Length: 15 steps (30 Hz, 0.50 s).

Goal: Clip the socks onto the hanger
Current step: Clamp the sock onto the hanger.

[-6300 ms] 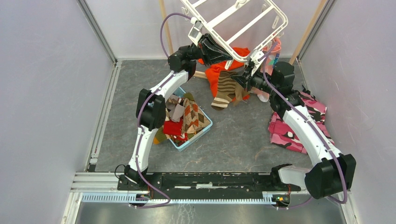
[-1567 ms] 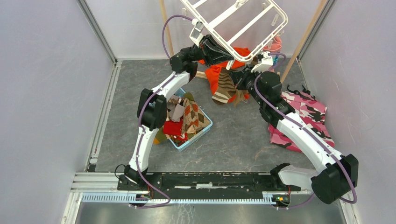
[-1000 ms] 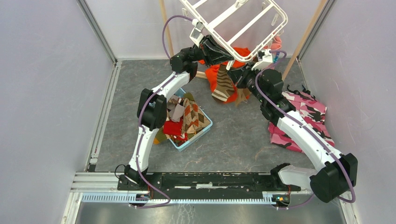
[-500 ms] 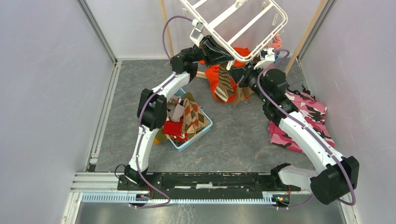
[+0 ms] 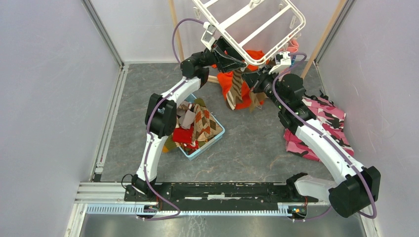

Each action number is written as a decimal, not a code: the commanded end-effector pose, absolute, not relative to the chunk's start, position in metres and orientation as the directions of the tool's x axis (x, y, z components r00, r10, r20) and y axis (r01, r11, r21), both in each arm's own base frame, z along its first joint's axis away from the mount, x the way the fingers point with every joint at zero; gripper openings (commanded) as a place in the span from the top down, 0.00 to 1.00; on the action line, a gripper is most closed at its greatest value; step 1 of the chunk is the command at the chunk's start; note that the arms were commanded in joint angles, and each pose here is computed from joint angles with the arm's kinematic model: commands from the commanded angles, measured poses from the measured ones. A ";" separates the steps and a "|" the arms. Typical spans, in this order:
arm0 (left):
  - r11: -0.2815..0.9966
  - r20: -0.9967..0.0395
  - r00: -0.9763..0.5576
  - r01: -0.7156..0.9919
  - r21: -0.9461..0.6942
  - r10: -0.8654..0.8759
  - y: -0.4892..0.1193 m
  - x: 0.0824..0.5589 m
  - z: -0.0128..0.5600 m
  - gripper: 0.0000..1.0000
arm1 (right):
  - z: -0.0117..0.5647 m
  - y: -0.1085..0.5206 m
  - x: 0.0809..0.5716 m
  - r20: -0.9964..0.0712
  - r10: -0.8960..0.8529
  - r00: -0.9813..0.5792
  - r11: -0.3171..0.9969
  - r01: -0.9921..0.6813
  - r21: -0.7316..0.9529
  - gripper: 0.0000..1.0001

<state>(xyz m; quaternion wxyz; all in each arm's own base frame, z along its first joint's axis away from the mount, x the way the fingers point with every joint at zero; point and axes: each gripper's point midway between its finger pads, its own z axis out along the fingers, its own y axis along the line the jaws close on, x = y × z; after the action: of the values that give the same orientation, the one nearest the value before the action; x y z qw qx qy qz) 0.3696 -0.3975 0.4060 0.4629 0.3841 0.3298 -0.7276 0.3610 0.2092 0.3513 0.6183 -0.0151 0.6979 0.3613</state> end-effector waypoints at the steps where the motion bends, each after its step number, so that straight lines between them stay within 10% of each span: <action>1: -0.338 -0.855 -0.114 0.938 0.075 -0.506 -0.384 0.345 0.427 0.35 | 0.376 0.202 0.357 -0.893 0.427 -0.140 0.748 -0.500 0.436 0.99; 5: -0.318 -0.850 -0.116 0.946 0.063 -0.514 -0.380 0.344 0.428 0.19 | 0.375 0.199 0.356 -0.920 0.376 -0.110 0.774 -0.508 0.377 0.87; 10: -0.259 -0.845 -0.113 0.965 0.032 -0.523 -0.372 0.347 0.431 0.11 | 0.367 0.192 0.350 -0.953 0.296 -0.072 0.808 -0.512 0.290 0.48; 15: -0.190 -0.832 -0.103 0.982 0.004 -0.545 -0.357 0.348 0.429 0.06 | 0.357 0.183 0.341 -0.978 0.207 -0.025 0.834 -0.517 0.189 0.36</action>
<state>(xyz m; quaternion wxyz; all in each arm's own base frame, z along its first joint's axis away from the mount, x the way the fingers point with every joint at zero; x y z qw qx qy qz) 0.3700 -0.3863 0.3768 0.4682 0.3458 0.3804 -0.7187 0.3489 0.1944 0.3507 0.6577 -0.0811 0.6862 0.3000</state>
